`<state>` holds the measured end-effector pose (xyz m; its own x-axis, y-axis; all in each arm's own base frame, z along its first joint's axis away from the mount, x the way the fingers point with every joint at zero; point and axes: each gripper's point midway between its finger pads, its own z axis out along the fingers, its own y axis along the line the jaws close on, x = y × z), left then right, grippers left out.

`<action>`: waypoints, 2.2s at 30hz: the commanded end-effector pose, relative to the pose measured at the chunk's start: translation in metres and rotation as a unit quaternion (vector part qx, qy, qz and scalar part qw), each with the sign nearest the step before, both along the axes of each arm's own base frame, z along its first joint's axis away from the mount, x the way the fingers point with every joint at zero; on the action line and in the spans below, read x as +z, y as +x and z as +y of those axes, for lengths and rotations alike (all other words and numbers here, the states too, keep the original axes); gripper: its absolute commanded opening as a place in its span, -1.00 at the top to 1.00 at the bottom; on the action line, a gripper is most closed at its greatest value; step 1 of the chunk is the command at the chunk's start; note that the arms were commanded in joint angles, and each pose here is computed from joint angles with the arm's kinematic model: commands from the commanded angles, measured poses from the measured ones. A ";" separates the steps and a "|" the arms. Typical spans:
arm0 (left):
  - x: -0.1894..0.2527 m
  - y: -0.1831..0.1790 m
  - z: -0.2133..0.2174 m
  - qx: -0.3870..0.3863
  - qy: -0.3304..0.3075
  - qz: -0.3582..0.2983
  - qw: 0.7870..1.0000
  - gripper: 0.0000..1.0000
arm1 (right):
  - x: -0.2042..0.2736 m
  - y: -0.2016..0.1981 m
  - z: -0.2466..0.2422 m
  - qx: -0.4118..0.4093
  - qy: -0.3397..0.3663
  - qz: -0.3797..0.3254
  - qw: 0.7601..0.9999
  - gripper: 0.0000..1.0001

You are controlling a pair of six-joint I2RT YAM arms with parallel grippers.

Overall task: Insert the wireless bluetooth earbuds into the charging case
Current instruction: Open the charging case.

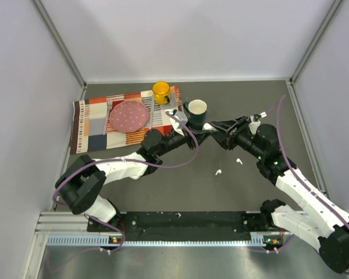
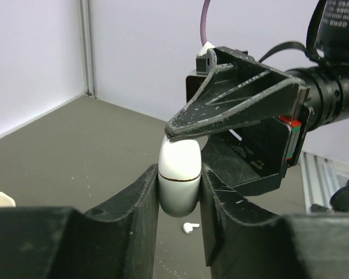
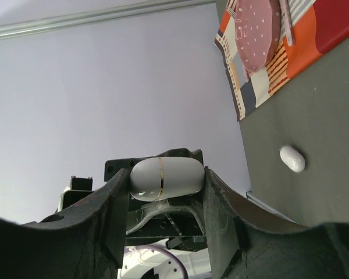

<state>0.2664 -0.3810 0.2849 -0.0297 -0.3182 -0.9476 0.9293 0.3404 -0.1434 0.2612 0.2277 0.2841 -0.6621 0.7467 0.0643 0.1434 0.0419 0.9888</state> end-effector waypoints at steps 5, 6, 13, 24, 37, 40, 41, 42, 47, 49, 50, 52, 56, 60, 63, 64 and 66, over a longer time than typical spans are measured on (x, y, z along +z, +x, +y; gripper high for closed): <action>0.034 -0.003 0.001 -0.002 -0.030 -0.035 0.999 0.59 | 0.029 -0.003 0.006 0.014 0.018 -0.037 0.999 0.71; 0.035 -0.003 0.001 -0.002 -0.030 -0.036 0.999 0.64 | 0.030 -0.004 0.006 0.016 0.017 -0.039 0.999 0.71; 0.034 -0.003 0.001 -0.001 -0.039 -0.046 0.998 1.00 | 0.029 -0.006 0.008 0.028 -0.013 -0.048 0.998 0.41; 0.053 -0.028 0.028 -0.030 -0.167 -0.088 0.982 1.00 | 0.057 -0.012 0.005 0.047 -0.100 -0.159 0.981 -0.98; 0.064 -0.049 0.057 -0.017 -0.109 -0.153 0.982 1.00 | 0.055 -0.025 0.000 0.126 -0.283 -0.279 0.909 -0.98; 0.067 -0.053 0.060 -0.016 -0.096 -0.165 0.982 1.00 | 0.045 -0.025 0.006 0.144 -0.275 -0.260 0.914 -0.98; 0.062 -0.052 0.059 -0.014 -0.081 -0.166 0.983 1.00 | 0.041 -0.025 0.008 0.150 -0.272 -0.252 0.917 -0.98; 0.067 -0.053 0.059 -0.014 -0.078 -0.173 0.982 1.00 | 0.040 -0.026 0.010 0.155 -0.262 -0.242 0.921 -0.98; 0.061 -0.052 0.057 -0.016 -0.048 -0.182 0.982 1.00 | 0.049 -0.036 0.030 0.196 -0.175 -0.239 0.935 -0.98; 0.060 -0.051 0.056 -0.015 -0.042 -0.181 0.983 1.00 | 0.061 -0.038 0.035 0.188 -0.121 -0.251 0.942 -0.98; 0.059 -0.050 0.056 -0.013 -0.040 -0.181 0.983 1.00 | 0.067 -0.041 0.035 0.187 -0.098 -0.243 0.947 -0.98; 0.060 -0.050 0.055 -0.016 -0.035 -0.182 0.983 1.00 | 0.066 -0.039 0.036 0.185 -0.082 -0.235 0.951 -0.98; 0.063 -0.050 0.055 -0.012 -0.037 -0.188 0.981 1.00 | 0.062 -0.041 0.043 0.207 -0.057 -0.205 0.955 -0.89; 0.064 -0.049 0.054 -0.013 -0.034 -0.189 0.981 1.00 | 0.056 -0.040 0.045 0.207 -0.045 -0.189 0.959 -0.60; 0.065 -0.048 0.054 -0.012 -0.035 -0.189 0.981 1.00 | 0.053 -0.040 0.046 0.214 -0.042 -0.178 0.959 -0.32; 0.065 -0.049 0.054 -0.012 -0.034 -0.189 0.981 1.00 | 0.051 -0.040 0.047 0.217 -0.040 -0.175 0.959 -0.30; 0.065 -0.048 0.054 -0.011 -0.034 -0.188 0.981 1.00 | 0.053 -0.043 0.048 0.224 -0.035 -0.176 0.958 -0.30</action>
